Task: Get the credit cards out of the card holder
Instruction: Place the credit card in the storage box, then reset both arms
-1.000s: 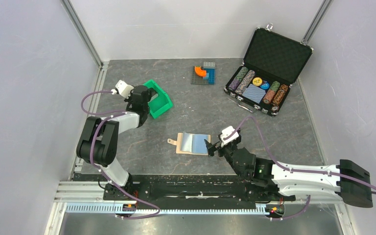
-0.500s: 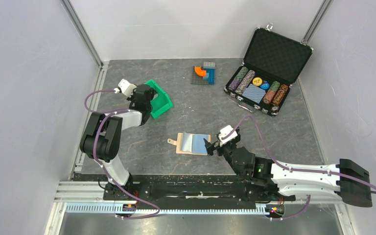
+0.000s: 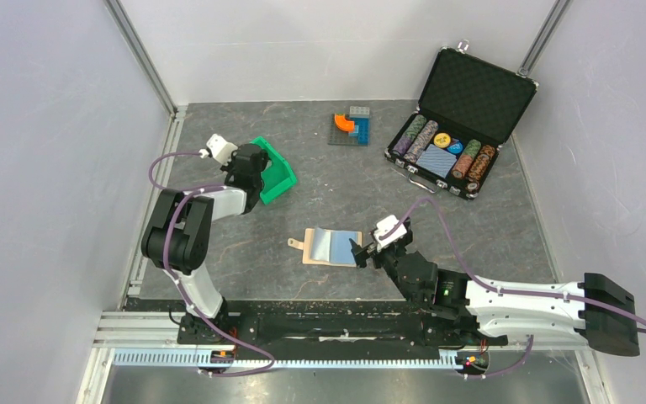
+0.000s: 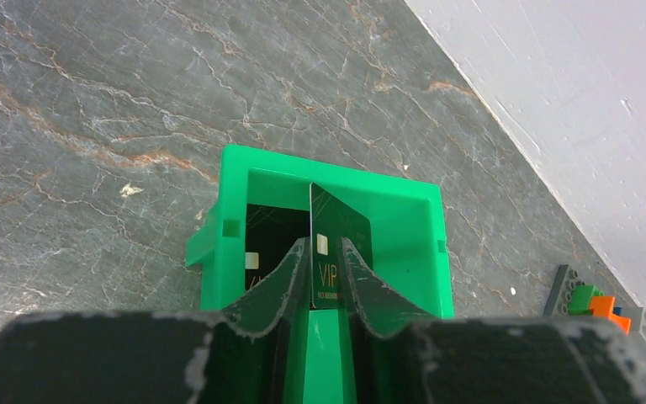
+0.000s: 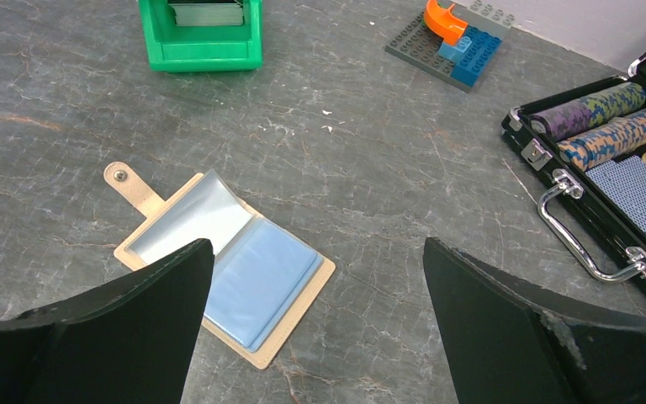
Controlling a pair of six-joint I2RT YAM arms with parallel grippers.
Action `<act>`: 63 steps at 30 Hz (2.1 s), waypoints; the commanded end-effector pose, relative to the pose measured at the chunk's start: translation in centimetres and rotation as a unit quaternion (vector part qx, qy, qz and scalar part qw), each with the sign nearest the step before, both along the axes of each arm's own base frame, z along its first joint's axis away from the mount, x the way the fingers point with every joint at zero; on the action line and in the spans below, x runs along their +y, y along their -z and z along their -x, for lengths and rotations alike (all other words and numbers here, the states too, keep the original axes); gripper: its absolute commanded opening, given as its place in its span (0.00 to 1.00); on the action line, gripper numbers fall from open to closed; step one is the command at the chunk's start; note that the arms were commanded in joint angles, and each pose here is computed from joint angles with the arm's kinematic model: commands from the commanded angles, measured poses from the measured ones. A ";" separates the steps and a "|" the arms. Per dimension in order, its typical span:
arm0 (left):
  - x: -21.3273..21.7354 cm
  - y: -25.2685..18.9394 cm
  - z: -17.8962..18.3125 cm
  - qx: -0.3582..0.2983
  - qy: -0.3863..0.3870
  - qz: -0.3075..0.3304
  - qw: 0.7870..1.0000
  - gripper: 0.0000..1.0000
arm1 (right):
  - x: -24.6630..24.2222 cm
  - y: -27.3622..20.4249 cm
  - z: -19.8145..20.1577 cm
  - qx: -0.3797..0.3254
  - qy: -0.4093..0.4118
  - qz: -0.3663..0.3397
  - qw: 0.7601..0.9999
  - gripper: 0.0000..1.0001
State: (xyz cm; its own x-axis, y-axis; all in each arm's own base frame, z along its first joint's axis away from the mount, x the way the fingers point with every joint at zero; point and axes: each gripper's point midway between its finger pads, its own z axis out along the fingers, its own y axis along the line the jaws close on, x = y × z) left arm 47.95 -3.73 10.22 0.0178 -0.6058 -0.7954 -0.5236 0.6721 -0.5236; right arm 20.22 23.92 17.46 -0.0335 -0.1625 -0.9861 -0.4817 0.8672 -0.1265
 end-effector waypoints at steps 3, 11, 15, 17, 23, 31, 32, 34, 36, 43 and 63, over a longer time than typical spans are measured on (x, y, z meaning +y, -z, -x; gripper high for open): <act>0.4 -2.2 -0.8 -0.016 -0.011 -0.024 1.000 0.28 | 0.9 -2.9 0.1 -0.007 -0.008 -0.048 0.999 0.98; 0.4 -3.3 -0.5 -0.018 -0.005 -0.032 0.999 0.34 | 0.9 -3.0 0.3 -0.006 -0.014 -0.049 0.999 0.98; 0.4 -4.5 -0.4 -0.020 -0.004 -0.035 0.999 0.43 | 1.3 -2.9 0.7 0.005 -0.027 -0.063 0.998 0.98; 0.5 -5.4 -0.2 -0.024 -0.003 -0.034 0.999 0.45 | 1.6 -3.1 0.8 0.010 -0.032 -0.065 0.997 0.98; 0.1 -8.1 0.2 -0.027 0.014 -0.033 0.999 0.49 | 2.2 -3.8 0.8 0.027 -0.032 -0.063 0.997 0.98; -4.5 -12.5 3.3 0.013 0.183 -0.019 0.983 0.64 | 2.6 -3.8 1.2 0.075 -0.023 -0.066 0.995 0.98; -5.2 -12.9 4.0 0.024 0.211 -0.016 0.977 0.66 | 2.6 -3.7 1.2 0.082 -0.018 -0.069 0.994 0.98; -6.3 -13.2 5.6 0.048 0.251 -0.008 0.967 0.71 | 2.3 -3.8 1.0 0.095 0.000 -0.084 0.992 0.98; -7.3 -13.3 7.5 0.062 0.292 -0.001 0.954 0.79 | 2.2 -3.9 0.9 0.111 0.018 -0.100 0.989 0.98; -11.9 -14.4 15.3 0.032 0.464 0.046 0.884 1.00 | 1.9 -2.8 1.2 0.153 0.044 -0.118 0.980 0.98; -13.4 -14.1 28.0 -0.028 0.612 0.036 0.790 1.00 | -1.0 -1.6 0.7 0.131 0.088 -0.086 0.984 0.98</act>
State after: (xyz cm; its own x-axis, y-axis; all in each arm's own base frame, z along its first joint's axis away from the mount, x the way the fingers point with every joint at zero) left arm 20.74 -17.09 23.68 -0.6274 -0.2917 -0.7220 0.4416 0.6305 -0.6384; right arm 19.25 23.50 18.24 -0.3256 -0.0141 -0.9454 -0.3538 0.9291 0.1080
